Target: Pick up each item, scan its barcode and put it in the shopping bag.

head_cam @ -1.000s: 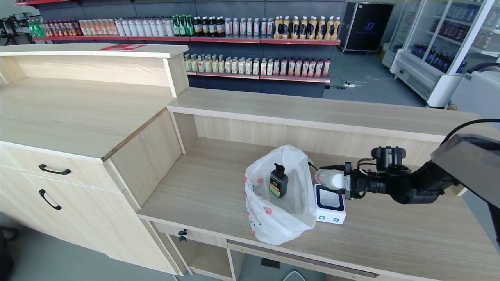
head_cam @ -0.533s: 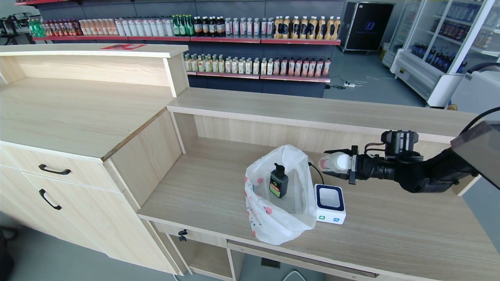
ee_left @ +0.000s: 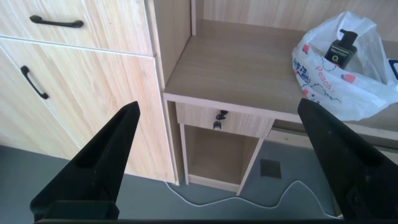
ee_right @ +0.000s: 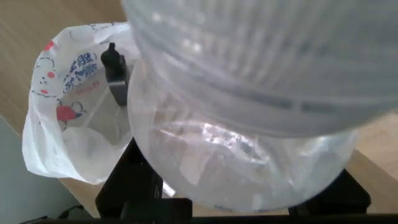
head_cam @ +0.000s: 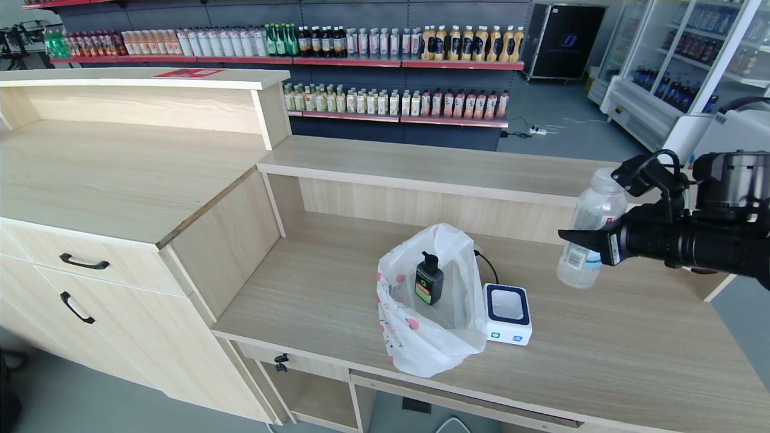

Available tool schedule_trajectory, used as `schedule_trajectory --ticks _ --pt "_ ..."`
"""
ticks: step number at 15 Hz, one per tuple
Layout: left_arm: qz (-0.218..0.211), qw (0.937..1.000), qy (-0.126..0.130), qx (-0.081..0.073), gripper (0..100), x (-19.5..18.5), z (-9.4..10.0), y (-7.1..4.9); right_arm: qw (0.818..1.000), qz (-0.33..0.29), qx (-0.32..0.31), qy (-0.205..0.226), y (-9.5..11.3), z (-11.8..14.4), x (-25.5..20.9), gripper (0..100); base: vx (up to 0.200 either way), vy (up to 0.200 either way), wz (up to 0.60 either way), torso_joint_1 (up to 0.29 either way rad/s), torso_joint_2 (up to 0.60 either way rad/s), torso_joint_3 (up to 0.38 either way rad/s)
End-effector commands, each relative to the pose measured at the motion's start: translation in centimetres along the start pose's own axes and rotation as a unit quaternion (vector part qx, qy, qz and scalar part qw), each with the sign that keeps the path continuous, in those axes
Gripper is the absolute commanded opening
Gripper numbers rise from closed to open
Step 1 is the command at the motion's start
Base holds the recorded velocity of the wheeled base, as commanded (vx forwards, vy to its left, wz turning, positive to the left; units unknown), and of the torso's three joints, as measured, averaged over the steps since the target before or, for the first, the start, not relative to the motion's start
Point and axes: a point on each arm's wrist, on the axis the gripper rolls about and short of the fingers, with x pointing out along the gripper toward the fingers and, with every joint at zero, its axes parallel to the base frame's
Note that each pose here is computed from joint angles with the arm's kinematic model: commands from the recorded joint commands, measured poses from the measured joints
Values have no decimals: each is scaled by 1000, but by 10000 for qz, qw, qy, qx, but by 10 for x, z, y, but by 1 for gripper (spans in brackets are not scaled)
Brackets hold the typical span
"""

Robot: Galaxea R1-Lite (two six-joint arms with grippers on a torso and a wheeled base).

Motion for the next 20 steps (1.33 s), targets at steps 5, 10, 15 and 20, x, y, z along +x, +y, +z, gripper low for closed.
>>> schedule_trajectory --ticks 5,10,15,20 --pt "4 10000 1 -3 100 0 0 0 10000 7 -42 74 31 -11 -50 0 0 0 0 0 0 0" --pt "4 10000 1 -3 100 0 0 0 9974 -273 -641 160 30 -13 -57 0 0 0 0 0 0 0" --pt "4 10000 1 -3 100 0 0 0 9963 -69 -843 -181 44 -4 -50 0 0 0 600 3 4 0" --pt "4 10000 1 -3 100 0 0 0 9958 356 -829 162 52 -17 -32 0 0 0 240 -1 1 6"
